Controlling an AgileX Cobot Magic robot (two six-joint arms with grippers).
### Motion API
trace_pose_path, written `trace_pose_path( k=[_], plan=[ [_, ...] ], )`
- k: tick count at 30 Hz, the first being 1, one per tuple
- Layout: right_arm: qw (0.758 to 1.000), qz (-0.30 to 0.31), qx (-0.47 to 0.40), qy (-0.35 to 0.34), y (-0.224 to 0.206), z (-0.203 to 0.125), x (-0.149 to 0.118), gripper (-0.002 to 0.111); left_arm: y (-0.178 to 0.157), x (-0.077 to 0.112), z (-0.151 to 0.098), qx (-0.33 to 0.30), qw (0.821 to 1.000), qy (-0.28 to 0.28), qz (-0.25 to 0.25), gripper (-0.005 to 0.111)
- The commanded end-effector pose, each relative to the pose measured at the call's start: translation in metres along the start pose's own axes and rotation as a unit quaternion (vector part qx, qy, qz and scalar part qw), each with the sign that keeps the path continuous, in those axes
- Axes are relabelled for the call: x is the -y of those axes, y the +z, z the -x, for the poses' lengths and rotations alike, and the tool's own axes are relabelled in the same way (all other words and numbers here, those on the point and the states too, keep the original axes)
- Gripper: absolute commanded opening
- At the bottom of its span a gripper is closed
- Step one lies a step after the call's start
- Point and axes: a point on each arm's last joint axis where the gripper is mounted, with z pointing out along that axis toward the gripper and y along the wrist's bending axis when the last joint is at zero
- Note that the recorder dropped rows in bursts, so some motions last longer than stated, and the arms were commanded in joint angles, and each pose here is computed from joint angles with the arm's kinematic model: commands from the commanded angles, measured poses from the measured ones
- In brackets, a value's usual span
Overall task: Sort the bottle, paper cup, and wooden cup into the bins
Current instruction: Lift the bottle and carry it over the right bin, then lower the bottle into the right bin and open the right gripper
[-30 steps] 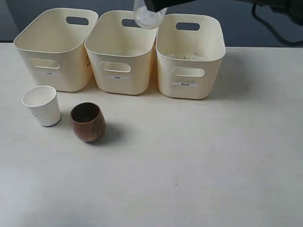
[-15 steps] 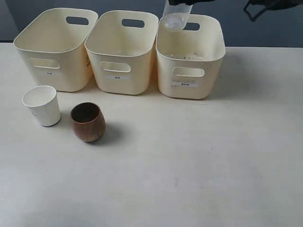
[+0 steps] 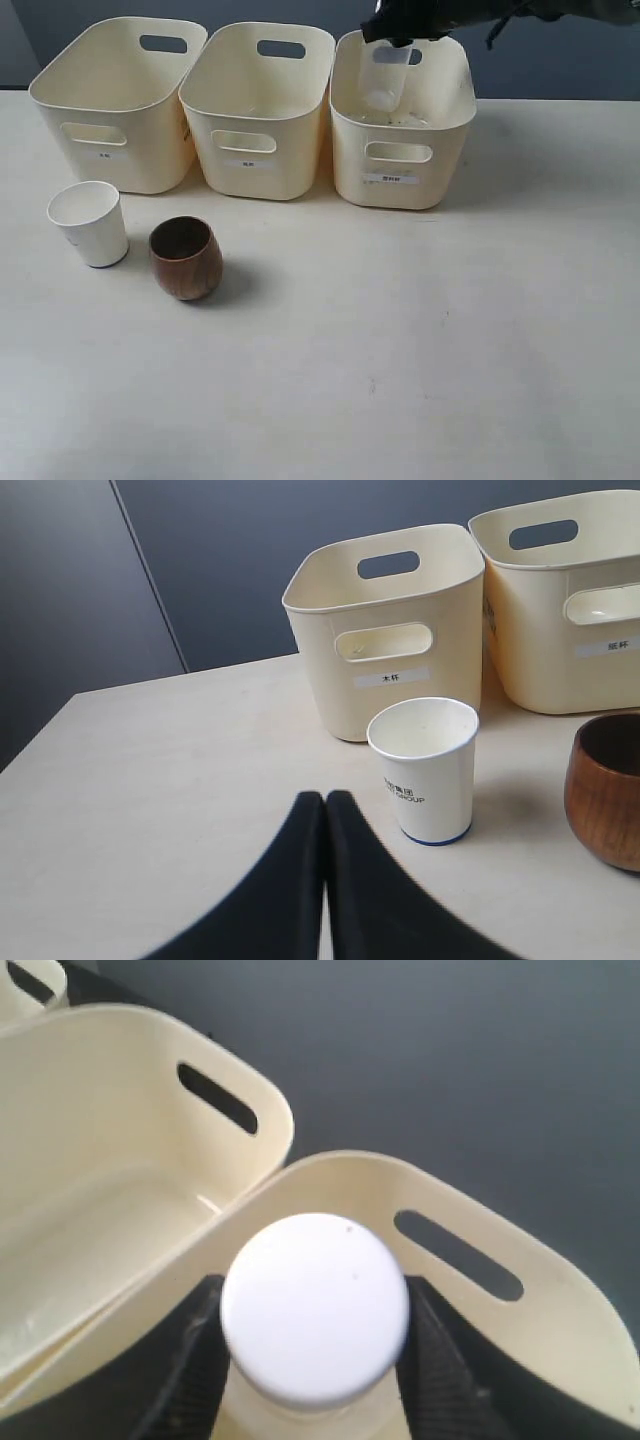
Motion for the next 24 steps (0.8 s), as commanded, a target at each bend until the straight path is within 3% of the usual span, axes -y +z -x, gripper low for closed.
trace_pose_path(
  k=[1,6,24],
  plan=[
    [0.997,-0.012,-0.073,-0.008,-0.003,0.005,0.007,-0.001,0.000,0.000,0.002,0.003,1.000,-0.002,0.000,0.000],
    [0.995,0.007,-0.096,-0.005,-0.006,0.010,0.005,-0.001,0.000,0.000,0.002,0.003,1.000,-0.002,0.000,0.000],
    [0.994,0.014,-0.106,0.030,0.028,-0.017,0.004,-0.001,0.000,0.000,0.002,0.003,1.000,-0.002,0.000,0.000]
  ],
)
